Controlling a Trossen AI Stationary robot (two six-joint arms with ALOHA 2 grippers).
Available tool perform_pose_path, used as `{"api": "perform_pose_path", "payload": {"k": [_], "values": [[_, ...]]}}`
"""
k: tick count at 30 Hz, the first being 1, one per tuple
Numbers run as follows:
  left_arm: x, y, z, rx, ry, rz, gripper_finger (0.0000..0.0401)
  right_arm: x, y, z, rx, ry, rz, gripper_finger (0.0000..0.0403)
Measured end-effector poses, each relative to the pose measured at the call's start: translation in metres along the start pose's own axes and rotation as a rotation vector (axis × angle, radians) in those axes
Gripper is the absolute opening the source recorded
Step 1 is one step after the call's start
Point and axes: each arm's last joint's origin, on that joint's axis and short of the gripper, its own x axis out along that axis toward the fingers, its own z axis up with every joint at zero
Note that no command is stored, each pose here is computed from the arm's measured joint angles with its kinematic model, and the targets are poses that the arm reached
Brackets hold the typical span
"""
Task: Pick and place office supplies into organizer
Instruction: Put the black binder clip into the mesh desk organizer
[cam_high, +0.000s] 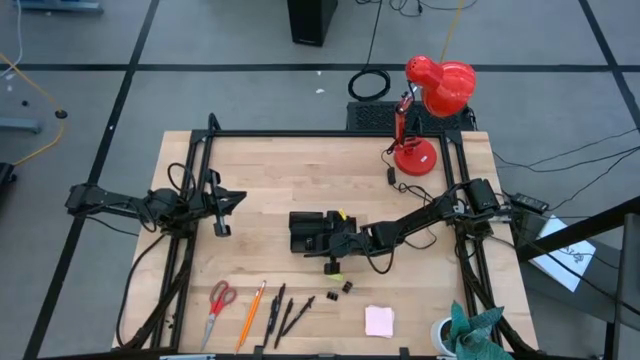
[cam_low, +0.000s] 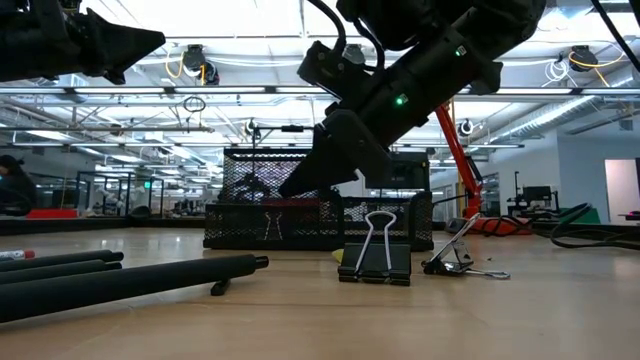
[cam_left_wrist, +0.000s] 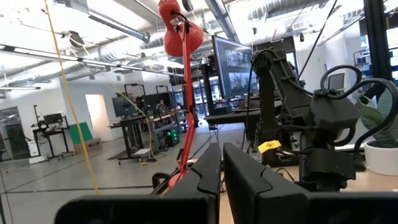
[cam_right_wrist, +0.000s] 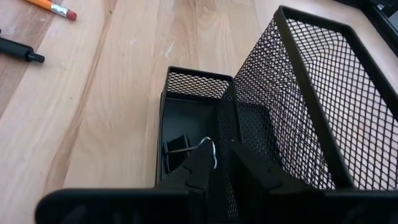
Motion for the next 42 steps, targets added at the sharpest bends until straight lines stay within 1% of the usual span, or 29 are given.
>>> {"api": "perform_pose_path", "payload": {"k": [4, 6, 10, 13, 17, 20, 23, 28, 30, 32, 34, 37, 40, 42], "values": [[0.0, 0.0, 0.0, 0.0, 0.0, 0.0, 0.0026, -0.002, 0.0, 0.003, -0.018, -0.017, 0.0, 0.0044], [0.0, 0.0, 0.0, -0.001, 0.0, 0.0, 0.0026, -0.008, 0.002, 0.008, -0.019, -0.043, 0.006, 0.0045], [0.0, 0.0, 0.0, 0.004, -0.001, 0.0, 0.0026, -0.031, 0.011, 0.026, -0.036, -0.122, 0.038, 0.0051], [0.0, 0.0, 0.0, 0.025, 0.0, 0.0, 0.0026, -0.052, 0.023, 0.037, -0.066, -0.173, 0.079, 0.0055], [0.0, 0.0, 0.0, 0.025, 0.0, 0.0, 0.0026, -0.078, 0.042, 0.044, -0.081, -0.203, 0.145, 0.0061], [0.0, 0.0, 0.0, 0.023, 0.0, 0.0, 0.0026, -0.088, 0.059, 0.038, -0.092, -0.171, 0.192, 0.0065], [0.0, 0.0, 0.0, 0.019, -0.001, 0.0, 0.0026, -0.095, 0.073, 0.027, -0.13, -0.095, 0.226, 0.0068], [0.0, 0.0, 0.0, 0.02, -0.001, 0.0, 0.0026, -0.104, 0.089, -0.004, -0.228, -0.009, 0.266, 0.0071], [0.0, 0.0, 0.0, 0.02, 0.0, 0.0, 0.0026, -0.105, 0.092, -0.016, -0.292, 0.01, 0.272, 0.0071], [0.0, 0.0, 0.0, 0.02, 0.0, 0.0, 0.0026, -0.105, 0.092, -0.026, -0.323, 0.018, 0.275, 0.0071], [0.0, 0.0, 0.0, 0.02, 0.0, 0.0, 0.0026, -0.104, 0.092, -0.03, -0.316, 0.007, 0.275, 0.0071], [0.0, 0.0, 0.0, 0.02, 0.0, 0.0, 0.0026, -0.104, 0.092, -0.027, -0.281, -0.024, 0.279, 0.0071], [0.0, 0.0, 0.0, 0.021, 0.0, 0.0, 0.0026, -0.105, 0.094, -0.028, -0.278, -0.018, 0.308, 0.0071], [0.0, 0.0, 0.0, 0.021, 0.0, 0.0, 0.0026, -0.106, 0.096, -0.029, -0.255, -0.015, 0.314, 0.0071]]}}
